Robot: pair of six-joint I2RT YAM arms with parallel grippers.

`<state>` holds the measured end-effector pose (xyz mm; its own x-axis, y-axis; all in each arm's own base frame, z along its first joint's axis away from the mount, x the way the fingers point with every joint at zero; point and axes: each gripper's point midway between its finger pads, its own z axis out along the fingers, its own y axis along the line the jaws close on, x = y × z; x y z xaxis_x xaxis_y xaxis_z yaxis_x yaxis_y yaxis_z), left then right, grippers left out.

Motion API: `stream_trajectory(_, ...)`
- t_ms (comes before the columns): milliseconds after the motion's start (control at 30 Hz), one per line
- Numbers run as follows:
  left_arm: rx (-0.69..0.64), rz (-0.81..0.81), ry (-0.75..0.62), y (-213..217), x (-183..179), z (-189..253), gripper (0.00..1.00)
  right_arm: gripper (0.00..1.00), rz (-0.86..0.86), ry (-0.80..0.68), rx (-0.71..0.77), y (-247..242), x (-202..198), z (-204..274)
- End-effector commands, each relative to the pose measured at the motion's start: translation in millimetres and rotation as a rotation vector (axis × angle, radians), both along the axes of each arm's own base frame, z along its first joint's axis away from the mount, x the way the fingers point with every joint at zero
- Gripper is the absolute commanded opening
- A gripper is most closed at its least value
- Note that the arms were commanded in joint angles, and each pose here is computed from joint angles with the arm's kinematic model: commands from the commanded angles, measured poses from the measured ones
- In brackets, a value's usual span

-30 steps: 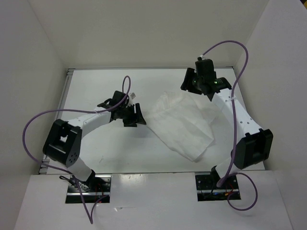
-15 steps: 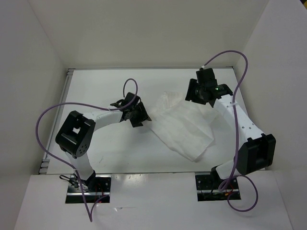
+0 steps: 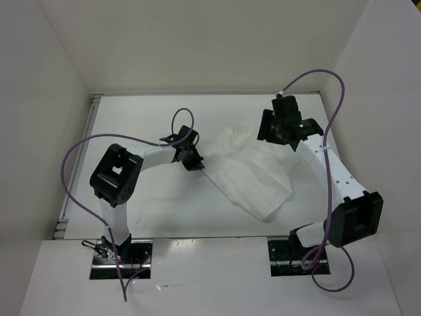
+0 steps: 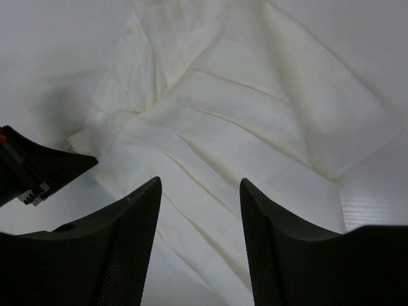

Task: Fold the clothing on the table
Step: Flatten the skirt out

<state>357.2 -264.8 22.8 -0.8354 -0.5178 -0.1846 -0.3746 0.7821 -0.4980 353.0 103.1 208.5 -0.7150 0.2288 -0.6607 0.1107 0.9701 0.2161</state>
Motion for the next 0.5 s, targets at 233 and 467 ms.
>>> stream_trajectory(233, -0.305, -0.791, -0.444, -141.1, -10.9, 170.3, 0.00, 0.58, -0.131, -0.143, -0.042, -32.9, -19.5, 36.5)
stream_trajectory(467, -0.603, -1.322, -0.587, -158.5, -125.2, 287.7, 0.00, 0.58, -0.165, -0.211, 0.015, -39.2, -29.3, 54.0)
